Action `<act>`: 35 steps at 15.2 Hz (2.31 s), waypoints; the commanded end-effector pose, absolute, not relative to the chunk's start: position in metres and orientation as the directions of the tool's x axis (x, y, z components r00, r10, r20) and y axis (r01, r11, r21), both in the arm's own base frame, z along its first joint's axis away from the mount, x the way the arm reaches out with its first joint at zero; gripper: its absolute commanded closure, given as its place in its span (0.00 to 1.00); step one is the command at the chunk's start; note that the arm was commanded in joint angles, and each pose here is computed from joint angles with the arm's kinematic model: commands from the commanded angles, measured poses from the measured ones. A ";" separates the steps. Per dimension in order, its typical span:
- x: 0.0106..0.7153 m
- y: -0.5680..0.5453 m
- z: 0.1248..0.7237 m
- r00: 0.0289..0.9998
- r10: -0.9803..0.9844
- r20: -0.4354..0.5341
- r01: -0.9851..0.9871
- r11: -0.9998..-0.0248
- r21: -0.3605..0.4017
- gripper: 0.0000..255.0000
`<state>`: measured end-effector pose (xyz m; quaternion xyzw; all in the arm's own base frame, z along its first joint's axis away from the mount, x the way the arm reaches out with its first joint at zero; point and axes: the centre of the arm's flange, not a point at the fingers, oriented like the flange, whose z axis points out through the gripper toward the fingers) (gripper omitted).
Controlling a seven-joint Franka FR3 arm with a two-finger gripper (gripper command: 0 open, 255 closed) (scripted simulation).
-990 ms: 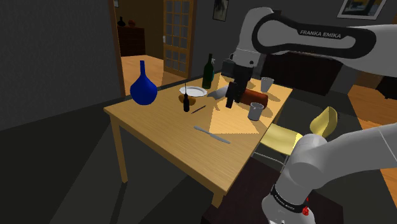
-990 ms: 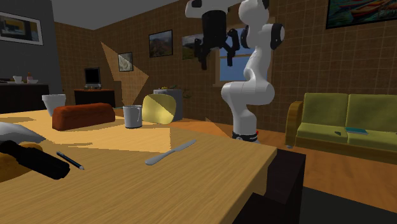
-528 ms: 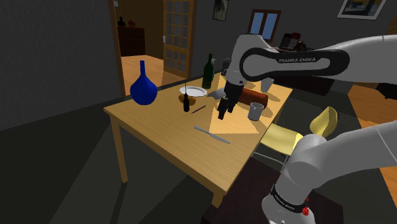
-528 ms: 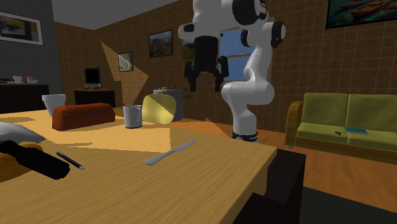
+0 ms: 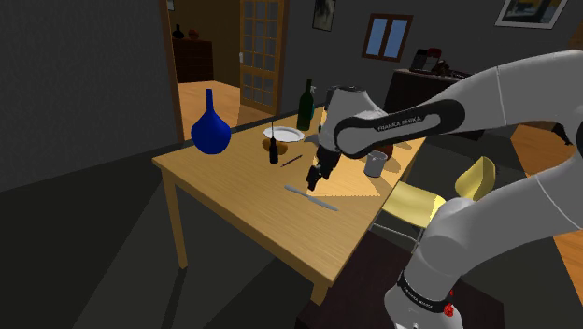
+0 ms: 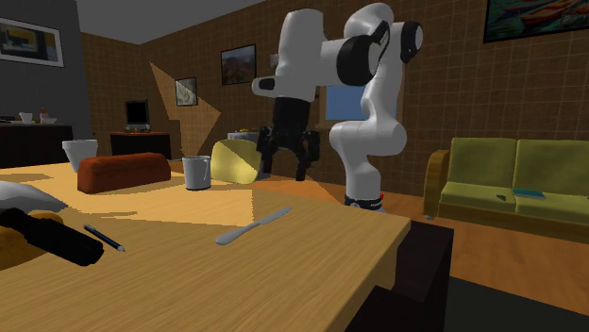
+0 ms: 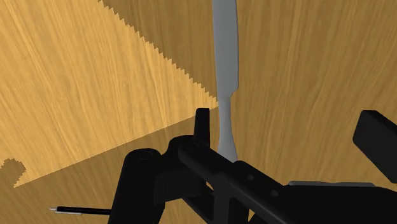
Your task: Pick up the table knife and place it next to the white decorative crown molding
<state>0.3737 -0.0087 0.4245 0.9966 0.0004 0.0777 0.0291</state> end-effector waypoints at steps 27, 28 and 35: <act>0.413 -0.030 0.332 0.979 -0.007 0.205 -0.029 -0.994 0.104 1.00; 0.412 -0.031 0.332 0.979 -0.007 0.205 -0.029 -0.994 0.104 1.00; 0.412 -0.030 0.363 0.979 -0.007 0.205 -0.029 -0.994 0.104 1.00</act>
